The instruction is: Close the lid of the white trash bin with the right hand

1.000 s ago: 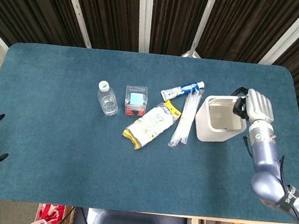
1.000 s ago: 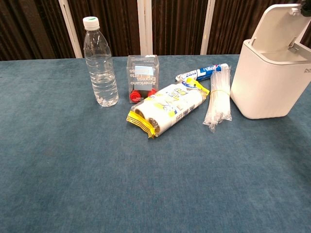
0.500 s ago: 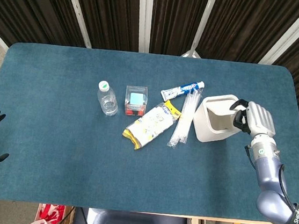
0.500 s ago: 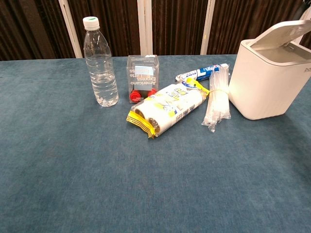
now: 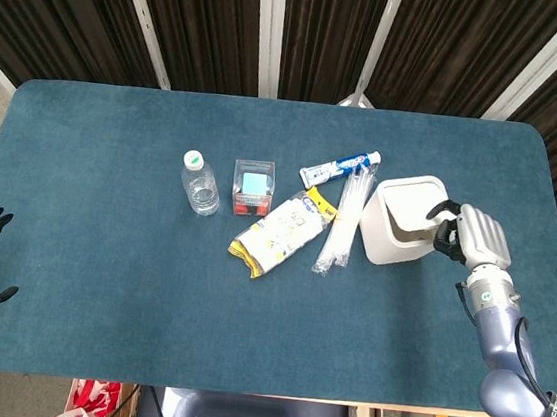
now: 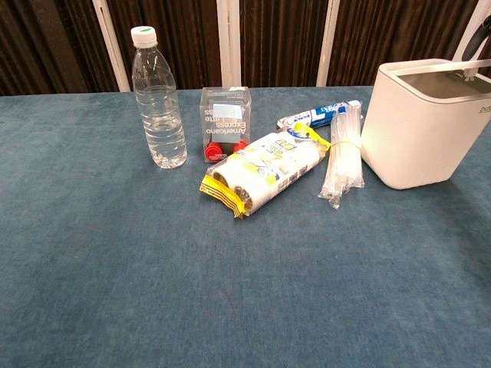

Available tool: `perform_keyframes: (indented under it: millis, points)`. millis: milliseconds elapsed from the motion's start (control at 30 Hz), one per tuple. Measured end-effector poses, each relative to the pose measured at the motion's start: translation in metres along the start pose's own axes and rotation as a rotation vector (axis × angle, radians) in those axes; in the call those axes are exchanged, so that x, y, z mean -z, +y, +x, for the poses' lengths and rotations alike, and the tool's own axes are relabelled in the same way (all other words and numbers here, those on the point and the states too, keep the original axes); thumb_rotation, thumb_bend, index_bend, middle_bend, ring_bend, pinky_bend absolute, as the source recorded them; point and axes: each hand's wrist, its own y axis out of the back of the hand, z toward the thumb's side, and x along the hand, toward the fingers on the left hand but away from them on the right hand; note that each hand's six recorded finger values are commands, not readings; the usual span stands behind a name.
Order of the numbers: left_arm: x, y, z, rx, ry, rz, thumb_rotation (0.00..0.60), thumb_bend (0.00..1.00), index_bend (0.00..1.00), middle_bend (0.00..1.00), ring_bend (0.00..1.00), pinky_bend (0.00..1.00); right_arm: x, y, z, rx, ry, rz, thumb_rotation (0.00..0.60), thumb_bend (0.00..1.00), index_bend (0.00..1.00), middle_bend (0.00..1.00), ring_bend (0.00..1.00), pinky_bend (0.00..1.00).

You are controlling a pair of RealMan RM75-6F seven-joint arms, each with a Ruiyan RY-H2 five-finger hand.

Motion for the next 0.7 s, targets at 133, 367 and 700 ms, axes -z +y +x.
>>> perform_keyframes:
  millis: [133,367,700]
  points:
    - [0.0,0.0,0.0,0.002,0.0,0.0,0.6,0.0,0.0,0.0,0.0,0.0,0.002,-0.006,0.001,-0.01,-0.002,-0.005,0.6,0.84,0.4,0.82,0.95,0.86]
    - [0.001,-0.001,0.001,0.005,0.003,-0.003,0.6,0.0,0.0,0.0,0.0,0.0,0.004,-0.014,0.0,-0.021,0.0,-0.006,0.6,0.84,0.35,0.82,0.95,0.86]
    - [0.002,-0.002,0.001,0.014,0.005,-0.004,0.6,0.0,0.0,0.0,0.0,0.0,0.01,-0.024,-0.001,-0.038,-0.014,0.004,0.6,0.84,0.34,0.82,0.95,0.86]
